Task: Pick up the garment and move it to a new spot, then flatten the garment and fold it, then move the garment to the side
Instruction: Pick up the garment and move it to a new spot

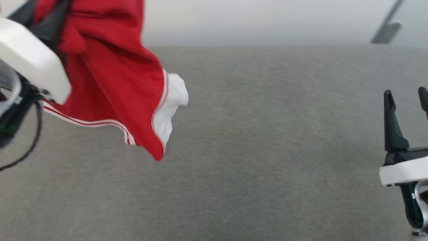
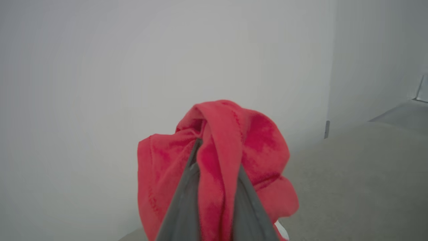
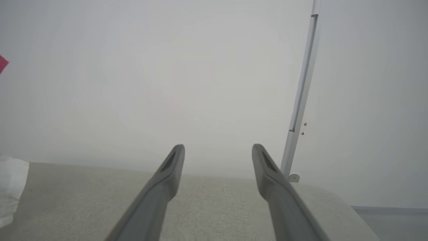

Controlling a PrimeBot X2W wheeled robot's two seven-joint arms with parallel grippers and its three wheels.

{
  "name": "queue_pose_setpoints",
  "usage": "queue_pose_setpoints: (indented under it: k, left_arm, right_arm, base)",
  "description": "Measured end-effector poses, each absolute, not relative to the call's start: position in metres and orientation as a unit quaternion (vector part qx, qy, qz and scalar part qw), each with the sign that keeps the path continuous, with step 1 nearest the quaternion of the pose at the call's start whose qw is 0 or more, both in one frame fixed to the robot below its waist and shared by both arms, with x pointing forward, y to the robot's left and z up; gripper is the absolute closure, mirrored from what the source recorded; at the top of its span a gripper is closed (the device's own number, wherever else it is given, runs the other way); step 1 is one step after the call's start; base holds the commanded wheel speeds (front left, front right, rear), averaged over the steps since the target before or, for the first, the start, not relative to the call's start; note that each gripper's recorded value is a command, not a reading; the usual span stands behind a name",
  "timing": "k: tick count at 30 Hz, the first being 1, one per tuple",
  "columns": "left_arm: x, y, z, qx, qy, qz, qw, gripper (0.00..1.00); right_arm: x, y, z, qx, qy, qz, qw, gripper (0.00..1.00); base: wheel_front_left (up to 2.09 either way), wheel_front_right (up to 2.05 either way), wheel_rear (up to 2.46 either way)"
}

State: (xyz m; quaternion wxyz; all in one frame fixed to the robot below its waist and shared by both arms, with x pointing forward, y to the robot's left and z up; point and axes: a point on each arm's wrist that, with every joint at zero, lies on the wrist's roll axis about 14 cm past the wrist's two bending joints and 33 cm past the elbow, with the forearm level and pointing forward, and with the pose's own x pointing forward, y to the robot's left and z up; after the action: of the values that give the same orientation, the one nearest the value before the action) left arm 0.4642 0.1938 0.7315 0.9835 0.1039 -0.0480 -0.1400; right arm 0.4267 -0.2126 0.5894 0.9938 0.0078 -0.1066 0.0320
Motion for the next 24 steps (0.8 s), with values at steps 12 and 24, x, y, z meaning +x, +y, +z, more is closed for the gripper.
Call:
queue_pose_setpoints:
  k: [12,24]
  left_arm:
    - [0.476,0.056,0.672,0.082,0.029,-0.322,0.943,1.00]
    - [0.460,0.021,0.485,0.045,0.312,-0.366,0.876,1.00]
  right_arm:
    - [0.389,-0.276,0.573,0.001,-0.089,-0.070,0.994,0.00]
    - [0.384,-0.275,0.542,0.017,-0.056,-0.084,0.995,0.00]
  base:
    - [0.00,0.00,0.00]
    - [0.00,0.00,0.00]
